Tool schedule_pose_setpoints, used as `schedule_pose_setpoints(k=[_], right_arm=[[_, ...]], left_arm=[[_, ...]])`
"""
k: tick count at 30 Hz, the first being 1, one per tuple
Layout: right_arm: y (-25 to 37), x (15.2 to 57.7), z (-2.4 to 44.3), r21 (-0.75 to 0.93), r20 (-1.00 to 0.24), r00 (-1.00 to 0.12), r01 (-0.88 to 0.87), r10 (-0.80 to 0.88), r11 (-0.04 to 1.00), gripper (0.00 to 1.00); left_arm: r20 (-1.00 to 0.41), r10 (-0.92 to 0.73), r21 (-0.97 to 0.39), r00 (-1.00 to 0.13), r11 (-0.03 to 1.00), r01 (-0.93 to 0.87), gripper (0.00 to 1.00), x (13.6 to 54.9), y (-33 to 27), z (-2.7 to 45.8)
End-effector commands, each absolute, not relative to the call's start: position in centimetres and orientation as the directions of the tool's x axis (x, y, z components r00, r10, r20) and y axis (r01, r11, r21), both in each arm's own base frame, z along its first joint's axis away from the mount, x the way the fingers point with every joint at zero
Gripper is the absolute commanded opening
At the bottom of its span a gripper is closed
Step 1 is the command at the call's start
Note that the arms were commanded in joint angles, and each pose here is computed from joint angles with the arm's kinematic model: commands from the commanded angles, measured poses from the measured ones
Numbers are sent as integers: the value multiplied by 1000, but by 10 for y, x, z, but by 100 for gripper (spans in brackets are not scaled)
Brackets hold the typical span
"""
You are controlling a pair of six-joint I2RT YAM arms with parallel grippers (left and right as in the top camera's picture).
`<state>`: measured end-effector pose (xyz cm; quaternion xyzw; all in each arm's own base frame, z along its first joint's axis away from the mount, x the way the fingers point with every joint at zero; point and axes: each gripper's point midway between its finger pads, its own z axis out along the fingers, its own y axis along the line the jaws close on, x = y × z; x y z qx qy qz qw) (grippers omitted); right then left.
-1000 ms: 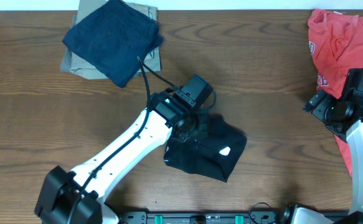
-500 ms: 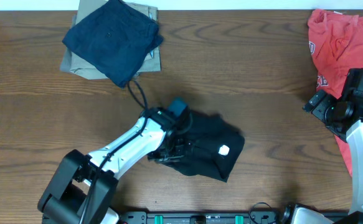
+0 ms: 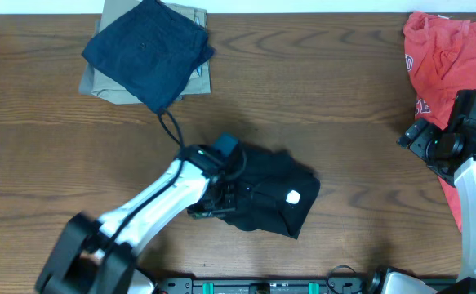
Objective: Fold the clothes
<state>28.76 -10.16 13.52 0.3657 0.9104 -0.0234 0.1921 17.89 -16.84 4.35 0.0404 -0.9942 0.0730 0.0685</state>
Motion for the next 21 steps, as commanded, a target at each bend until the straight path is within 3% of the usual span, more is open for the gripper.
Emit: schedule_pose_setpoints(k=[1, 7, 12, 21], right_arm=[[-103, 288, 139, 102, -379, -655, 673, 654, 733, 99], [-103, 288, 139, 102, -379, -655, 673, 654, 733, 99], [-103, 288, 139, 102, -379, -655, 673, 654, 733, 99], [-103, 288, 139, 102, -379, -655, 673, 654, 733, 99]], left_arm=[[-16, -65, -255, -998, 965, -59, 6, 204, -183, 91], [-175, -91, -392, -980, 920, -16, 6, 228, -202, 126], [-131, -60, -494, -990, 869, 13, 6, 229, -228, 115], [-40, 102, -748, -994, 657, 98, 6, 232, -297, 84]])
